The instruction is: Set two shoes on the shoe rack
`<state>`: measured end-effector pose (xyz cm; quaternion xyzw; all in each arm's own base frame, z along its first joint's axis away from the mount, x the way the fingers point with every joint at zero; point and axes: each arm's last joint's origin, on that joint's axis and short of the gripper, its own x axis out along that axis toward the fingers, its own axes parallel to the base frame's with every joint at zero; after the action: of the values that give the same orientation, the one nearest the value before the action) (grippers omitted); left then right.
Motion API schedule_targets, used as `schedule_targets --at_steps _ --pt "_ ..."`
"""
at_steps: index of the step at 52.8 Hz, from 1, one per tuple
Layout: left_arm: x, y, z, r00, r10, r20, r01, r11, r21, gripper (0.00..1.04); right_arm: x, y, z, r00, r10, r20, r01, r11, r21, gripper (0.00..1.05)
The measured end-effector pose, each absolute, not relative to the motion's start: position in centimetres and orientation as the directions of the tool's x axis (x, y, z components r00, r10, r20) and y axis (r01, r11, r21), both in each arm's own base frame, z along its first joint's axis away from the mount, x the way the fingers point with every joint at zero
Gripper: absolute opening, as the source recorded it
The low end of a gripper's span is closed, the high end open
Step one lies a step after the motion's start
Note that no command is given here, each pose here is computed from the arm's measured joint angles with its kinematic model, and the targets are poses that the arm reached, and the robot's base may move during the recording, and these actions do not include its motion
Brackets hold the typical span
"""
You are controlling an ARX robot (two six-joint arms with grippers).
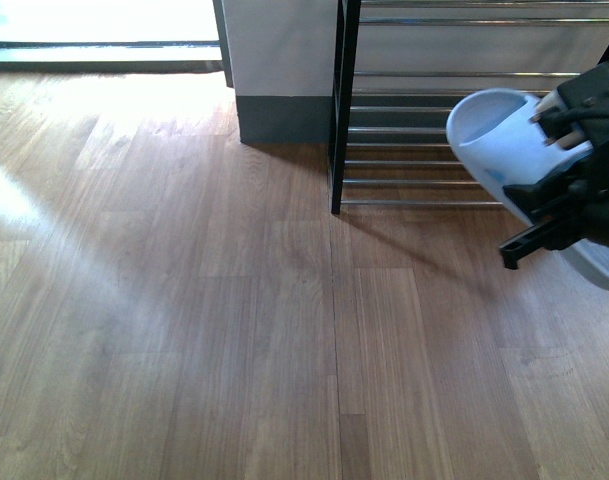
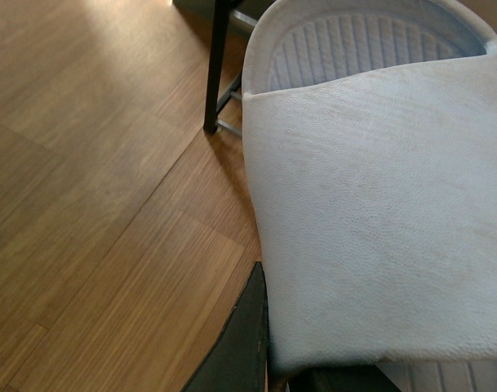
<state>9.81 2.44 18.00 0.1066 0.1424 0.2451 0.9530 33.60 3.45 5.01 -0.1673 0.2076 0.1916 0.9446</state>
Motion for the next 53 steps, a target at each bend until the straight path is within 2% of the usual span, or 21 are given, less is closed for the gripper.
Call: schedule_targets --at_steps 12,23,53 --pt "9.8 2.4 18.0 0.839 0.498 -0.219 -0.437 0.857 0.273 0.02 26.4 2.9 9.9 0.884 0.312 -0.348 -0.414 0.868 -0.275 0.02" --pt "9.8 2.4 18.0 0.839 0.498 -0.219 -0.437 0.857 0.273 0.02 19.5 2.9 11.7 0.91 0.351 -0.218 -0.407 0.855 -0.321 0.02" --pt "9.8 2.4 18.0 0.838 0.499 -0.219 -0.439 0.856 0.273 0.02 18.9 2.9 11.5 0.908 0.359 -0.217 -0.414 0.852 -0.32 0.02"
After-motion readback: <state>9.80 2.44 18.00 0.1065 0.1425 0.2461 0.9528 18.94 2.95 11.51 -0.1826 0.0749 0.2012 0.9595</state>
